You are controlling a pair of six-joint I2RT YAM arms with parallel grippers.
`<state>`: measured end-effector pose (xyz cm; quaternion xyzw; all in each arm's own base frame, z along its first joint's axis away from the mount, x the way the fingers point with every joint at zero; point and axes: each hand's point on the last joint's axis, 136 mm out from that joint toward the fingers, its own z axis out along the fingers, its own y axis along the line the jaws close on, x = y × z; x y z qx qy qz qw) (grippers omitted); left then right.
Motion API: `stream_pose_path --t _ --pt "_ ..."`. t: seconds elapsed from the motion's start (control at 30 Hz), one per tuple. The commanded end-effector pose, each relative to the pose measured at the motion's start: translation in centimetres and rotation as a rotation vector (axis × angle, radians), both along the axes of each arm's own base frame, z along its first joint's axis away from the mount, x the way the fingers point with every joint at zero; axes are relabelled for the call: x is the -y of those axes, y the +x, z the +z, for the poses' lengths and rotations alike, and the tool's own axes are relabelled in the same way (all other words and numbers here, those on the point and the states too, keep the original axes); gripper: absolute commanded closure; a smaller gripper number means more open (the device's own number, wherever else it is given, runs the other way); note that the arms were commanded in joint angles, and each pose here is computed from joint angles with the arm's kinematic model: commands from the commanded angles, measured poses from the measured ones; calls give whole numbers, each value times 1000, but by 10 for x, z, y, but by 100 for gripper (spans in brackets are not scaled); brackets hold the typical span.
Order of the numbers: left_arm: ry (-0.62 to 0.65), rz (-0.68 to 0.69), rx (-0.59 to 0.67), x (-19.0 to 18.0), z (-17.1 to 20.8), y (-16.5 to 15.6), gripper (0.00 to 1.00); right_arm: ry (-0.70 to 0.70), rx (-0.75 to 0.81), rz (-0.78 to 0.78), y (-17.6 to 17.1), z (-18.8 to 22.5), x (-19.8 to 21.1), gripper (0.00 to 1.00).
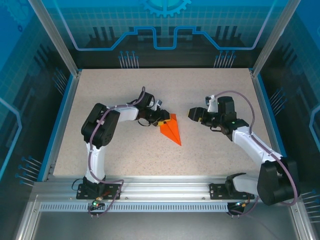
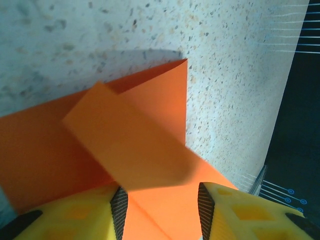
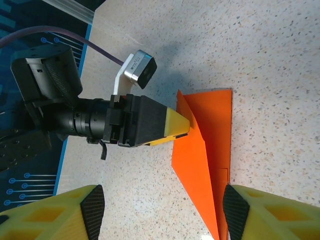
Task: Fold a paper plane with a square sheet of paper (fold left side to right side)
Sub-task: Turn over the paper at the center of the table.
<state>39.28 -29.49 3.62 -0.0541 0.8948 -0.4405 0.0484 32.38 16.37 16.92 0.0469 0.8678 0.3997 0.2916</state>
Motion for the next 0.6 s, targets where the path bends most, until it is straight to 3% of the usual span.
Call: stream_pose_path --t 0.0,0.13,0.27,0.37,0.47,0.57 --pt "-40 -34 -22 16 1 0 56 1 -24 -21 -6 -4 9 33" --pt "-59 -43 -13 23 5 3 56 9 -21 -22 -7 -3 10 33" --pt "-77 -49 12 28 16 9 70 27 -23 -19 -7 -3 11 29" --pt "-81 -50 34 29 24 12 81 68 -28 -13 -7 -1 11 20" --pt "-79 -48 68 28 35 15 89 105 -42 -2 -7 0 13 1" --pt "-82 -46 129 27 59 22 95 126 -65 23 -8 -3 14 0"
